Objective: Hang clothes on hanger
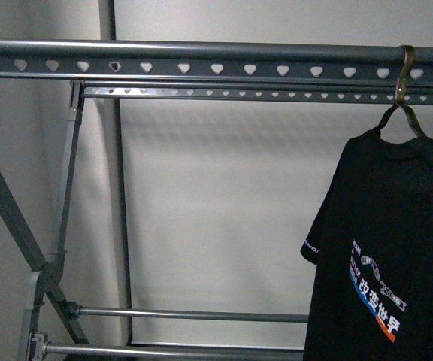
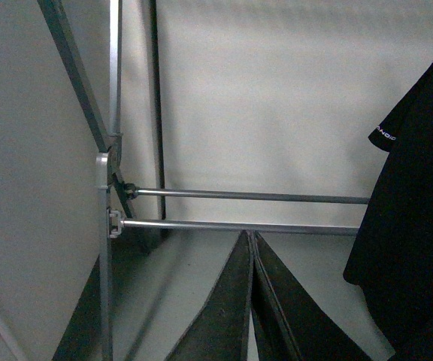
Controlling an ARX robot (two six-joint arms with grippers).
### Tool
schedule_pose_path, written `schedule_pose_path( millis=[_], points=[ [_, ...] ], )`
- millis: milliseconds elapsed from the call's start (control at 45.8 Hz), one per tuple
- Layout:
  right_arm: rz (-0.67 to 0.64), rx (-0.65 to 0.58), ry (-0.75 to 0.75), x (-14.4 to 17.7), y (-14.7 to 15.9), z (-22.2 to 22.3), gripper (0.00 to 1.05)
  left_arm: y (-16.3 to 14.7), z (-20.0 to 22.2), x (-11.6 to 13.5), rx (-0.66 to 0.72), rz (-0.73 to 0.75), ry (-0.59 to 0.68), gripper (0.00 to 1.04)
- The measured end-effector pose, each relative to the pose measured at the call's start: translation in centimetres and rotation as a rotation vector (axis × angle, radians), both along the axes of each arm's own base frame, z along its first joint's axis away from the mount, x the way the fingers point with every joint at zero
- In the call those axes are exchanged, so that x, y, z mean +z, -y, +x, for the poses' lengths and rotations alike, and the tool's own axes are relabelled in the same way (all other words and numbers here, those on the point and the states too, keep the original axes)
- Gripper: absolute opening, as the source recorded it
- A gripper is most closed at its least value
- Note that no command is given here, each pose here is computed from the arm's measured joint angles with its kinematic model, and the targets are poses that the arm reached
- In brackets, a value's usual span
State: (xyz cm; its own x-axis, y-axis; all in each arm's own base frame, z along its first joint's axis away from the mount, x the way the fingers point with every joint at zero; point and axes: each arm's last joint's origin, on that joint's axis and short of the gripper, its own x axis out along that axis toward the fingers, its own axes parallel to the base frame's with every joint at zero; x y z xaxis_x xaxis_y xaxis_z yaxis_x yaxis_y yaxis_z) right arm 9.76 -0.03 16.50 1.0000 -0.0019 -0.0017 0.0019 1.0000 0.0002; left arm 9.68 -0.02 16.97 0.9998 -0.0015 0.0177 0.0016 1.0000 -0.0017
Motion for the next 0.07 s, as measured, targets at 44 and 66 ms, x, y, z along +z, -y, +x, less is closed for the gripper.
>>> schedule_pose_path(
  millis=[44, 66],
  points=[
    [0.000, 0.000, 0.000, 0.00, 0.00, 0.00, 0.13, 0.00, 0.00, 0.00, 0.000, -0.001, 0.000, 0.06],
    [0.000, 0.000, 0.000, 0.00, 0.00, 0.00, 0.18, 0.00, 0.00, 0.00, 0.000, 0.000, 0.000, 0.11]
  ],
)
